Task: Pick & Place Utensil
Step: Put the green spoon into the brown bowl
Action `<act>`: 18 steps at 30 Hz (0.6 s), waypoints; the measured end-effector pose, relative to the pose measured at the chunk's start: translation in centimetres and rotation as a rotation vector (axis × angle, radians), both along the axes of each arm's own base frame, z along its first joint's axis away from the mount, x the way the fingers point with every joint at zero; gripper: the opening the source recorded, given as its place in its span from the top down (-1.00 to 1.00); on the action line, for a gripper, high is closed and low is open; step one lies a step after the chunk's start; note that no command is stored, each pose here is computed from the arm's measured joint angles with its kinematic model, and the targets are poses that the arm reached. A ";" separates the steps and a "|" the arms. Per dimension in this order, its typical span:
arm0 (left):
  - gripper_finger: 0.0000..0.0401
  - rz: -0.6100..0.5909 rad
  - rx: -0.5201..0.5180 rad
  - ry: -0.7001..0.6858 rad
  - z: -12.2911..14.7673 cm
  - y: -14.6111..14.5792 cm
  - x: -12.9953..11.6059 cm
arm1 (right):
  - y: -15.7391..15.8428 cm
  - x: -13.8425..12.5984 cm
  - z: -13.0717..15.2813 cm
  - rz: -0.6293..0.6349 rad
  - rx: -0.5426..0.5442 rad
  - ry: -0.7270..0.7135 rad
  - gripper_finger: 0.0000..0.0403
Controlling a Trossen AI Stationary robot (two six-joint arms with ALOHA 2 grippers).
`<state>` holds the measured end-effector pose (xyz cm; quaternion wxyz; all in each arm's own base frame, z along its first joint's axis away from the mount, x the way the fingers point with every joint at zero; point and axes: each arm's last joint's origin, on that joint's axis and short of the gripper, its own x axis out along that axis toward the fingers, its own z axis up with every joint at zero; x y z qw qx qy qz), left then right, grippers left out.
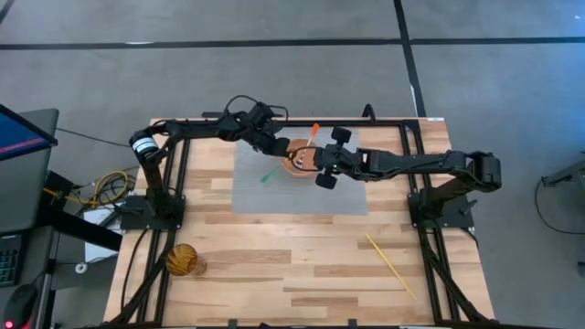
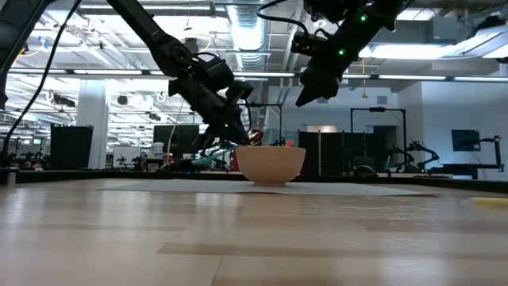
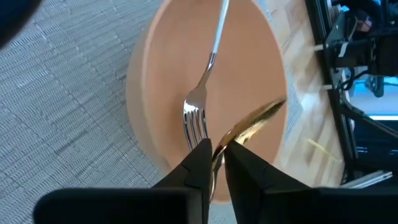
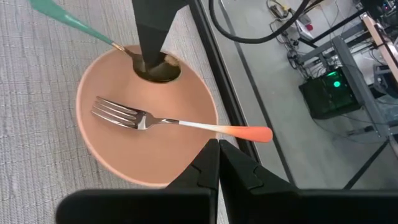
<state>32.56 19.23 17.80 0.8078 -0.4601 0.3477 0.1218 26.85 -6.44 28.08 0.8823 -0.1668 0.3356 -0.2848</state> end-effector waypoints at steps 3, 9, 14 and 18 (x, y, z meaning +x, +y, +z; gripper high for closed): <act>0.92 -0.011 0.011 -0.001 0.0 -0.1 0.0 | 0.0 0.0 0.0 0.000 0.000 0.000 1.00; 0.96 -0.035 0.035 -0.006 0.0 -0.1 0.1 | 0.0 0.0 0.0 -0.001 0.001 -0.001 1.00; 0.96 -0.036 0.033 -0.011 0.2 -0.1 0.0 | 0.1 0.4 0.3 0.057 0.029 -0.057 1.00; 0.96 -0.040 0.064 -0.064 1.7 -0.2 -0.1 | 0.5 1.0 0.8 0.238 0.042 -0.107 1.00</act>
